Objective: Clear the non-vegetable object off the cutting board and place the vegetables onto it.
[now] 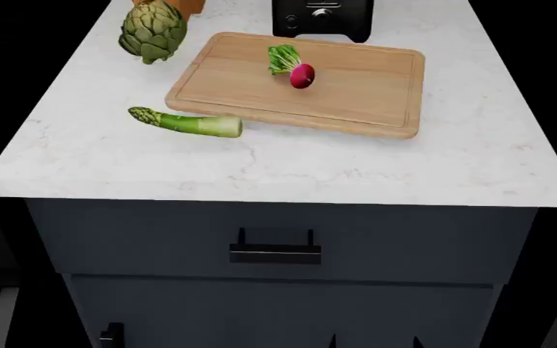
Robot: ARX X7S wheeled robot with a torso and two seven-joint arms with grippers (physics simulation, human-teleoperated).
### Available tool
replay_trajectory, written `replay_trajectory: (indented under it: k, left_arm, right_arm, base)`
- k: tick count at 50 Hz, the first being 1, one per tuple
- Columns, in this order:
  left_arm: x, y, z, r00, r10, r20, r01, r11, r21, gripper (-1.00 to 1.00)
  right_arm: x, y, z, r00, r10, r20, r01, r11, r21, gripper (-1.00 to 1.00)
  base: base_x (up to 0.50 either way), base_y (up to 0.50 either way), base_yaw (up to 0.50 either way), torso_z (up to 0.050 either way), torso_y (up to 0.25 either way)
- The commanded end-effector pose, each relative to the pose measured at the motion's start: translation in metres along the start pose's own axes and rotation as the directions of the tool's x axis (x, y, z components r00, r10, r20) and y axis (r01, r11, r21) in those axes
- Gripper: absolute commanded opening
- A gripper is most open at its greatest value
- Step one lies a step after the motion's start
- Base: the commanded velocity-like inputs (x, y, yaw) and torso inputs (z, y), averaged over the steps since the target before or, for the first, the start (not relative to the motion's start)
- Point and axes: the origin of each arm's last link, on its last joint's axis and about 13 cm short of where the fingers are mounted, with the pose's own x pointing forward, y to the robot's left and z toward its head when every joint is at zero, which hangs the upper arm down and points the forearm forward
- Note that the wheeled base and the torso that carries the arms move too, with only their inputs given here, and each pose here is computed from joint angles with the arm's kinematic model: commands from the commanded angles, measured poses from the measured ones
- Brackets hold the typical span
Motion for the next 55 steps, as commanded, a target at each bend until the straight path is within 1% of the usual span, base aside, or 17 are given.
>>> replay_trajectory:
  k: [1,13,19,21,22,23,24,25,26,28,32,41,42,46,52,54,55]
  left_arm:
    - [0.0,0.0,0.0,1.0,0.0,0.0,0.0,1.0,0.0,1.0]
    - [0.0,0.002,0.0,1.0,0.028,0.013,-0.028,1.0,0.012,1.0]
    - [-0.002,0.003,0.003,1.0,0.015,0.018,-0.015,1.0,-0.012,1.0]
    - [-0.002,0.003,0.005,0.999,0.026,0.025,-0.026,1.0,-0.007,1.0]
    - [-0.002,0.003,0.005,0.998,0.051,0.036,-0.053,0.998,0.034,1.0]
    - [-0.004,0.003,0.008,0.998,0.029,0.049,-0.03,0.999,0.018,1.0]
    - [-0.004,0.003,0.009,0.999,0.021,0.035,-0.022,0.999,0.031,1.0]
    - [-0.003,0.003,0.011,0.999,0.018,0.035,-0.018,1.0,0.025,1.0]
    - [0.001,0.005,0.014,0.999,0.043,-0.007,-0.043,0.999,-0.01,1.0]
    - [0.003,0.005,0.024,0.998,0.057,0.028,-0.057,0.998,0.006,1.0]
    - [0.011,0.004,0.054,0.997,0.064,0.052,-0.063,0.998,-0.019,1.0]
    - [0.018,0.01,0.088,0.994,0.087,0.061,-0.085,0.996,-0.035,1.0]
    - [0.019,0.01,0.091,0.994,0.092,0.065,-0.089,0.995,-0.035,1.0]
    - [0.022,0.012,0.107,0.993,0.097,0.07,-0.094,0.995,-0.043,1.0]
    - [0.031,0.018,0.135,0.988,0.111,0.107,-0.106,0.993,-0.054,1.0]
    - [0.034,0.019,0.147,0.979,0.112,0.168,-0.111,0.994,-0.012,1.0]
    - [0.035,0.02,0.152,0.98,0.112,0.164,-0.11,0.994,-0.019,1.0]
  right_arm:
    - [0.0,0.0,0.0,1.0,0.0,0.0,0.0,1.0,0.0,1.0]
    - [0.001,-0.001,-0.001,1.0,-0.012,-0.016,0.013,1.0,0.026,1.0]
    - [0.0,-0.002,0.0,1.0,-0.018,-0.018,0.018,0.999,0.028,1.0]
    - [-0.001,-0.001,0.001,0.999,-0.037,-0.026,0.037,0.999,0.013,1.0]
    - [-0.001,-0.001,0.003,0.998,-0.052,-0.033,0.052,0.999,-0.003,1.0]
    - [0.001,0.0,0.005,0.996,-0.053,-0.068,0.052,0.999,-0.014,1.0]
    - [-0.001,0.0,0.008,0.998,0.047,-0.043,-0.04,0.988,0.152,1.0]
    - [-0.001,0.001,0.009,0.997,0.011,-0.074,-0.013,1.0,-0.028,1.0]
    - [-0.002,0.006,0.016,0.997,0.031,-0.064,-0.035,0.997,-0.071,1.0]
    - [-0.002,0.008,0.025,0.998,0.026,-0.059,-0.032,0.993,-0.111,1.0]
    - [0.001,0.009,0.051,0.998,0.024,-0.052,-0.03,0.993,-0.111,1.0]
    - [-0.001,0.005,0.09,0.999,0.029,-0.044,-0.034,0.991,-0.129,1.0]
    - [0.0,0.004,0.092,0.996,0.025,-0.086,-0.037,0.989,-0.142,1.0]
    - [0.003,0.002,0.108,0.995,0.042,-0.09,-0.054,0.988,-0.145,1.0]
    - [0.009,-0.007,0.134,0.995,0.054,-0.087,-0.065,0.989,-0.132,1.0]
    - [0.012,-0.011,0.144,0.994,0.045,-0.098,-0.058,0.988,-0.141,1.0]
    - [0.013,-0.013,0.15,0.995,0.042,-0.094,-0.055,0.988,-0.146,1.0]
  base:
    - [0.0,0.0,0.0,0.0,0.0]
    - [0.0,0.0,0.0,0.0,0.0]
    - [0.0,0.0,0.0,0.0,0.0]
    - [0.0,0.0,0.0,0.0,0.0]
    - [0.0,0.0,0.0,0.0,0.0]
    - [0.0,0.0,0.0,0.0,0.0]
    - [0.0,0.0,0.0,0.0,0.0]
    - [0.0,0.0,0.0,0.0,0.0]
    - [0.0,0.0,0.0,0.0,0.0]
    - [0.0,0.0,0.0,0.0,0.0]
    - [0.0,0.0,0.0,0.0,0.0]
    - [0.0,0.0,0.0,0.0,0.0]
    - [0.0,0.0,0.0,0.0,0.0]
    - [0.0,0.0,0.0,0.0,0.0]
    - [0.0,0.0,0.0,0.0,0.0]
    - [0.0,0.0,0.0,0.0,0.0]
    - [0.0,0.0,0.0,0.0,0.0]
